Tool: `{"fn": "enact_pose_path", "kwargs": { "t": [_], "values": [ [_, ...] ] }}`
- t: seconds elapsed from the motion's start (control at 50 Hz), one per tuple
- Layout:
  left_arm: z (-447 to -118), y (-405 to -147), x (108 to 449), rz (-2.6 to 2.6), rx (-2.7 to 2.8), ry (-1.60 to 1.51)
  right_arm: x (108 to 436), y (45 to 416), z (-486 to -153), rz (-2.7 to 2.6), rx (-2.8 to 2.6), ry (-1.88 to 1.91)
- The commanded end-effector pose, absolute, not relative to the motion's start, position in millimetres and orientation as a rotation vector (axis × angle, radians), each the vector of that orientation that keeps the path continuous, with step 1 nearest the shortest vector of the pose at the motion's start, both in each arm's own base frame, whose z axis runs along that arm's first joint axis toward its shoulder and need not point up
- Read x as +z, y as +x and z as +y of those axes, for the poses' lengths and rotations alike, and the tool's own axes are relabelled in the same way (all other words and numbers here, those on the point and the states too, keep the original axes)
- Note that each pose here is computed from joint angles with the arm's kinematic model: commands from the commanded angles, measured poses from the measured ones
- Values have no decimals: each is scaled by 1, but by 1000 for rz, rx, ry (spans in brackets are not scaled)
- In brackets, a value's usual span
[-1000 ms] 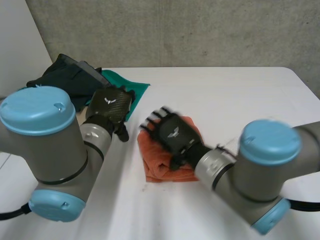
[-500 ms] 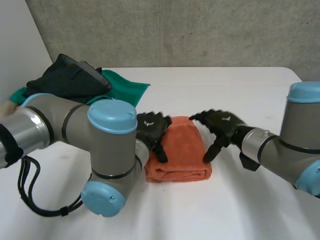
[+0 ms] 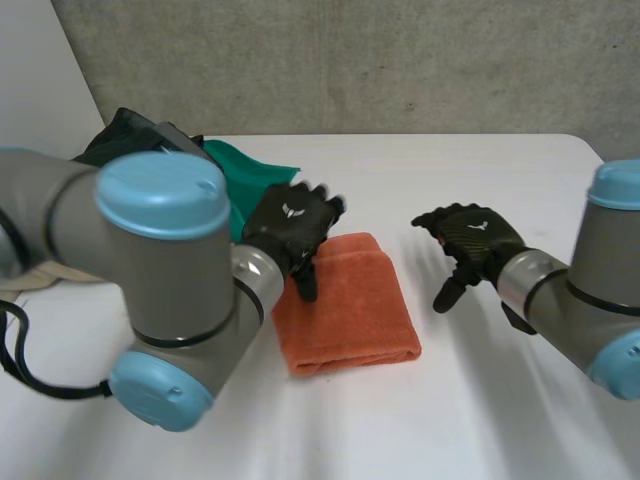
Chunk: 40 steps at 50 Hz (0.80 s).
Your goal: Fold the laundry.
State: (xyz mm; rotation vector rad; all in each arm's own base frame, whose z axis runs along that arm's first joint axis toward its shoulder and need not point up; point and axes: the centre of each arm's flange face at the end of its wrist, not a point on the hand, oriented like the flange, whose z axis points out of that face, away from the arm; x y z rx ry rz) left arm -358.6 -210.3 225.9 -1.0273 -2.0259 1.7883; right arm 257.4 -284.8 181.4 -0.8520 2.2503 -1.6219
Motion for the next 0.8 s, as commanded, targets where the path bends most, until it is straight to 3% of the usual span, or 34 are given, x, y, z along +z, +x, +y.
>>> {"fn": "enact_pose_path", "kwargs": {
  "t": [0.02, 0.16, 0.54, 0.62, 0.8],
  "values": [
    [-198, -365, 259, -1734, 1704, -1120, 162, 241, -265, 2326, -1465, -670],
    [-186, -368, 265, -1593, 1592, -1185, 138, 249, -247, 2256, -1337, -671],
    [-184, -368, 266, -1594, 1586, -1175, 107, 281, -245, 2159, -1254, -665],
    [-184, -367, 266, -1596, 1587, -1174, 109, 290, -247, 2125, -1264, -635],
    [-185, -367, 268, -1592, 1593, -1174, 140, 296, -289, 2020, -1498, -518]
  ]
}}
